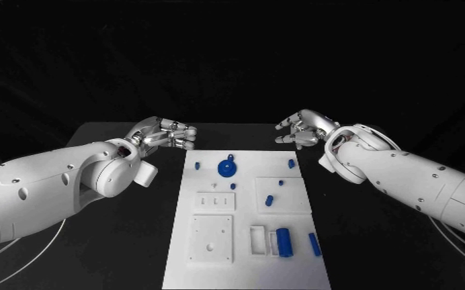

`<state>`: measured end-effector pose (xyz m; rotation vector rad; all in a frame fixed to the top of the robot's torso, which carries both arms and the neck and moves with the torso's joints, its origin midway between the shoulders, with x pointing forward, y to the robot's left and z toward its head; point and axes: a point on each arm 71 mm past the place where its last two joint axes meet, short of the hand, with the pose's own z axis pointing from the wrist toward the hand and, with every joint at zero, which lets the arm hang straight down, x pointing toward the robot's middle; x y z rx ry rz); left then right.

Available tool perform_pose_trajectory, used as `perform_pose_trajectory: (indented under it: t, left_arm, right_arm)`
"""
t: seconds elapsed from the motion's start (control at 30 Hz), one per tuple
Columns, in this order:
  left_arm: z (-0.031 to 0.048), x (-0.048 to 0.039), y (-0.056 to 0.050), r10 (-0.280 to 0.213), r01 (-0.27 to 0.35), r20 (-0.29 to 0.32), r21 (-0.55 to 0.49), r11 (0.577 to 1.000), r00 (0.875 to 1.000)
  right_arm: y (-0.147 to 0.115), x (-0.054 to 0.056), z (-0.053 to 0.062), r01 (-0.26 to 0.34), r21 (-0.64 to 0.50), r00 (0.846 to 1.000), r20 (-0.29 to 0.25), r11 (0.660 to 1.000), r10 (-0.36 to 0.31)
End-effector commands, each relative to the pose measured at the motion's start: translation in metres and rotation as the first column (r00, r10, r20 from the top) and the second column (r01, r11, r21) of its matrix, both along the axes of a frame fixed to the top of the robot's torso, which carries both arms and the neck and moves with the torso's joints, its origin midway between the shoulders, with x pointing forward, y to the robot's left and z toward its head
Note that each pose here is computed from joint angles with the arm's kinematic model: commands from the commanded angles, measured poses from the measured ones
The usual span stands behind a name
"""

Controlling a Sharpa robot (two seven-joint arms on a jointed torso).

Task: Assemble the parts on the task board

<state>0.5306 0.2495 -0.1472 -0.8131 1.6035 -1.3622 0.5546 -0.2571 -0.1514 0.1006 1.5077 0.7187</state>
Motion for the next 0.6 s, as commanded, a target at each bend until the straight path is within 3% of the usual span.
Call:
perform_pose_trajectory:
  t: [0.03, 0.2, 0.47, 0.6]
  left_arm:
    - [0.0017, -0.0012, -0.003, -0.045, 0.045, 0.025, -0.001, 0.999, 0.999]
    - [0.0008, -0.0016, -0.002, -0.045, 0.045, 0.021, 0.006, 0.999, 0.999]
    - [-0.0014, -0.0023, -0.002, -0.044, 0.044, 0.013, 0.009, 0.999, 0.999]
    - [-0.0025, -0.0026, -0.002, -0.045, 0.045, 0.01, 0.009, 0.999, 0.999]
  right_arm:
    - [-0.012, -0.001, -0.006, -0.033, 0.018, 0.997, -0.063, 0.999, 0.034]
    - [-0.037, -0.003, -0.023, 0.0, -0.007, 0.995, -0.098, 1.0, 0.0]
    - [-0.049, -0.009, -0.058, 0.011, -0.023, 0.987, -0.16, 1.0, -0.015]
    - [-0.051, -0.009, -0.067, 0.02, -0.023, 0.986, -0.166, 1.0, -0.023]
